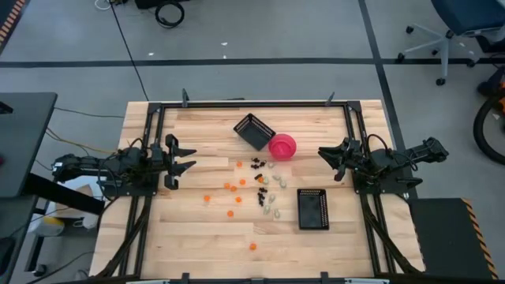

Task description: Sort Halloween decoration

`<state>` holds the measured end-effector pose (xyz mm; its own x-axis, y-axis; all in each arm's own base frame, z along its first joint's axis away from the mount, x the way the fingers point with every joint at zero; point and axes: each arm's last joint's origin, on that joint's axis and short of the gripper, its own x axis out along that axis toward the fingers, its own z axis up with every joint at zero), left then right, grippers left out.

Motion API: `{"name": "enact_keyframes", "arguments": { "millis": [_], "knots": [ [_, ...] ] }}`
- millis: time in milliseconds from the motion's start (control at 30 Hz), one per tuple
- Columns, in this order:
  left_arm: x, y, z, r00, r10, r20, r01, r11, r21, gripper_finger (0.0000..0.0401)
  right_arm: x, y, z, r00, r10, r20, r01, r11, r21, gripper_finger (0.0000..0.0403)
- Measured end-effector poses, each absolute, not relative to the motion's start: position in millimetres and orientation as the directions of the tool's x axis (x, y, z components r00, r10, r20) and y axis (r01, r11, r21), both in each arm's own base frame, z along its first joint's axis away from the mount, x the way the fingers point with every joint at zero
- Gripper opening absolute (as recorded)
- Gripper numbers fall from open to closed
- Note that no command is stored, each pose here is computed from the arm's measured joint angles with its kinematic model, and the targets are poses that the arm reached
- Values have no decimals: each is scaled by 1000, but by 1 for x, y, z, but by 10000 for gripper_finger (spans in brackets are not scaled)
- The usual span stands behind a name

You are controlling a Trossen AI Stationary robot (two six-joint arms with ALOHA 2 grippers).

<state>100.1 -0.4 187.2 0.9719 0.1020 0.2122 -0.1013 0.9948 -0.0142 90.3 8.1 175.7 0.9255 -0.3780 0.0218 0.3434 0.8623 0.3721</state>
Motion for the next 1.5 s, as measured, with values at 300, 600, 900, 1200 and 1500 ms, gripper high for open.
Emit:
{"name": "enact_keyframes", "arguments": {
  "millis": [300,600,900,1200,1500],
  "knots": [
    [100,0,187,972,102,212,-101,995,-14,155,90,8,176,926,-378,22,343,862,372,93],
    [100,0,187,972,102,213,-101,995,-14,155,90,8,176,926,-378,22,343,862,372,94],
    [100,0,189,967,105,233,-53,974,-220,155,90,7,176,909,-417,21,415,908,52,93],
    [98,0,196,946,109,306,-32,969,-246,155,90,8,180,921,-386,54,386,922,3,93],
    [92,0,209,892,110,439,-10,974,-225,155,87,8,200,913,-326,243,251,922,295,94]
  ]
}}
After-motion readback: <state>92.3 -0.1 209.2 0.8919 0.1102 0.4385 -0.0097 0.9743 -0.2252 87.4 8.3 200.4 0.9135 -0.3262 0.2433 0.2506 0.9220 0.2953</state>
